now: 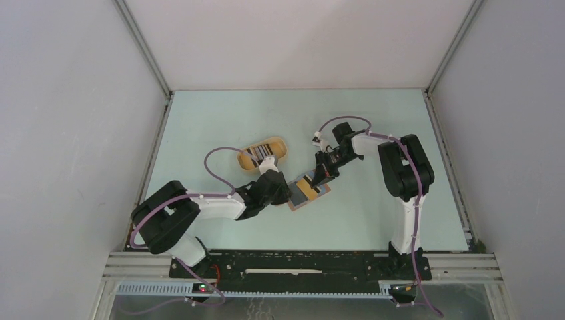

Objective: Put the credit cards into the card holder
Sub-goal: Insert the credit card into the card holder.

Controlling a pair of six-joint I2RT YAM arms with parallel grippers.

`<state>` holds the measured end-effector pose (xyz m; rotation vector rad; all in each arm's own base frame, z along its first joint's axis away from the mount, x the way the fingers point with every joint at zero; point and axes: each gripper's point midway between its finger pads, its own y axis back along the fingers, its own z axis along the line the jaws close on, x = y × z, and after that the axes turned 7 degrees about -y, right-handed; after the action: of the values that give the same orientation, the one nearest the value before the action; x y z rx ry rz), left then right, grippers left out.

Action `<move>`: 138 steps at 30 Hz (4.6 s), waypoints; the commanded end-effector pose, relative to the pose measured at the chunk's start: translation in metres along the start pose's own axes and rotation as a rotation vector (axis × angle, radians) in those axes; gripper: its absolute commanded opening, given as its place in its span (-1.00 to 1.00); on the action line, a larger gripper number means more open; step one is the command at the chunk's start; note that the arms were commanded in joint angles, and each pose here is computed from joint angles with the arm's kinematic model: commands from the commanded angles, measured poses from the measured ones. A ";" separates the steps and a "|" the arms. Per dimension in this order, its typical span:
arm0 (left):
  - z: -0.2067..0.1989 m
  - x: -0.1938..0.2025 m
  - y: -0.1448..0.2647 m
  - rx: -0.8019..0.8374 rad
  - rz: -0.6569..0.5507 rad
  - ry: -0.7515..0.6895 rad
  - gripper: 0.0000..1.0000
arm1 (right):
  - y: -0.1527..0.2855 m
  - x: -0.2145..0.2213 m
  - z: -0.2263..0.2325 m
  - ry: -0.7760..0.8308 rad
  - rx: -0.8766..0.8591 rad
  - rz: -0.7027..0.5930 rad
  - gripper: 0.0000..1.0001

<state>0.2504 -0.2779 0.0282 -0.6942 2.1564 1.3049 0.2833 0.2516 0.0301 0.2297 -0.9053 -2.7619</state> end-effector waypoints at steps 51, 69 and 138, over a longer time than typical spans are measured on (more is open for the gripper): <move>-0.013 -0.012 -0.002 0.018 -0.029 -0.034 -0.31 | -0.014 -0.015 -0.002 0.174 0.108 0.037 -1.00; -0.014 -0.012 -0.002 0.021 -0.028 -0.035 -0.31 | -0.023 -0.009 -0.012 0.134 0.163 0.070 -1.00; -0.004 -0.010 0.004 -0.017 -0.031 -0.015 -0.25 | -0.011 -0.016 0.019 0.351 0.251 -0.007 -0.19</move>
<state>0.2477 -0.2719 0.0317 -0.7006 2.1327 1.3165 0.2843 0.2767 0.0261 0.5812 -1.1009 -2.5390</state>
